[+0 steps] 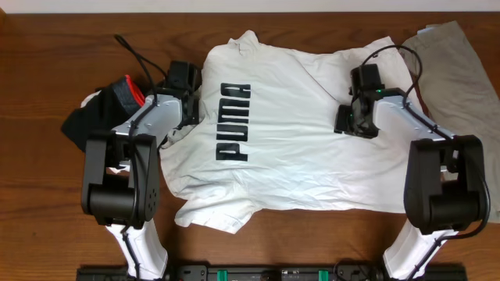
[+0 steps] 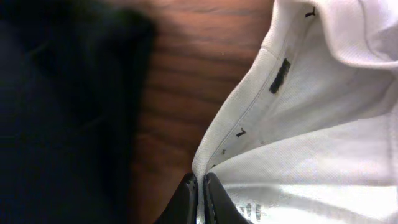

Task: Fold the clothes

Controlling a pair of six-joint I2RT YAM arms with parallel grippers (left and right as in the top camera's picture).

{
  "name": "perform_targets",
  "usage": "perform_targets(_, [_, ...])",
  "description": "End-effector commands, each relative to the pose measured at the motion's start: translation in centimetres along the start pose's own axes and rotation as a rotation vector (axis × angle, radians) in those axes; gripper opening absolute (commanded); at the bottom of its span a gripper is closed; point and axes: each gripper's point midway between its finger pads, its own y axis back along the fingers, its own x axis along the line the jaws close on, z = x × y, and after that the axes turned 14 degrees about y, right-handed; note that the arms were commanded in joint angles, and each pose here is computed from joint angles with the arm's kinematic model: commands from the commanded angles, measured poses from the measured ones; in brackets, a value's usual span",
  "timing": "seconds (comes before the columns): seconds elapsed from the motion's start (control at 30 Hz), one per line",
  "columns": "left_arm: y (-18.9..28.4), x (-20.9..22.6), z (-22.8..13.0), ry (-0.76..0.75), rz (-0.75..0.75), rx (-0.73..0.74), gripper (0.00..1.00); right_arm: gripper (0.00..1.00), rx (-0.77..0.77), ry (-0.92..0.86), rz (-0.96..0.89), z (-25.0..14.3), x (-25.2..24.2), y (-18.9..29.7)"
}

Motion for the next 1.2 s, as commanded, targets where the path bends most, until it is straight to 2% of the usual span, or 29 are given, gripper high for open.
perform_targets(0.0, [1.6, 2.2, 2.2, 0.114, 0.099, -0.089, 0.06, 0.54, 0.047, -0.037, -0.03, -1.0, -1.5, -1.1])
perform_targets(0.23, [6.0, 3.2, 4.9, 0.243, 0.076, -0.195, 0.07, 0.6, 0.085, -0.063, -0.037, -1.9, -2.6, -0.9])
perform_targets(0.3, [7.7, 3.3, 5.9, 0.257, 0.052, -0.233, 0.17, 0.61, 0.095, -0.075, -0.035, -2.2, -3.0, -0.6])
perform_targets(0.33, [8.7, 3.1, 6.3, 0.247, 0.024, -0.247, 0.31, 0.61, 0.095, -0.077, -0.032, -2.3, -3.2, -0.2])
perform_targets(0.4, [10.5, 3.1, 6.9, 0.246, -0.015, -0.275, 0.49, 0.62, 0.083, -0.08, -0.025, -2.1, -3.8, 0.7])
perform_targets(0.53, [14.6, 3.9, 8.0, 0.279, -0.065, -0.35, 0.57, 0.66, 0.025, -0.113, -0.024, -1.5, -5.6, 3.7])
perform_targets(0.6, [16.5, 4.3, 8.2, 0.286, -0.096, -0.377, 0.6, 0.73, -0.012, -0.149, -0.028, -1.4, -6.8, 5.8])
perform_targets(0.7, [18.6, 2.8, 7.8, 0.223, -0.22, -0.363, 0.6, 0.83, -0.077, -0.204, -0.003, -1.1, -8.2, 8.6])
perform_targets(0.73, [18.9, 2.0, 7.5, 0.179, -0.267, -0.352, 0.59, 0.82, -0.1, -0.221, 0.015, -0.9, -8.5, 9.4])
perform_targets(0.83, [19.3, -0.9, 6.4, 0.061, -0.419, -0.293, 0.59, 0.75, -0.156, -0.261, 0.029, -0.4, -9.8, 10.7])
perform_targets(1.0, [18.2, -5.0, 4.5, -0.069, -0.601, -0.189, 0.59, 0.35, -0.258, -0.282, 0.025, 2.2, -11.4, 10.3])
perform_targets(1.17, [17.9, -7.4, 3.0, -0.097, -0.732, -0.097, 0.59, 0.15, -0.351, -0.272, 0.019, 5.8, -12.4, 7.6])
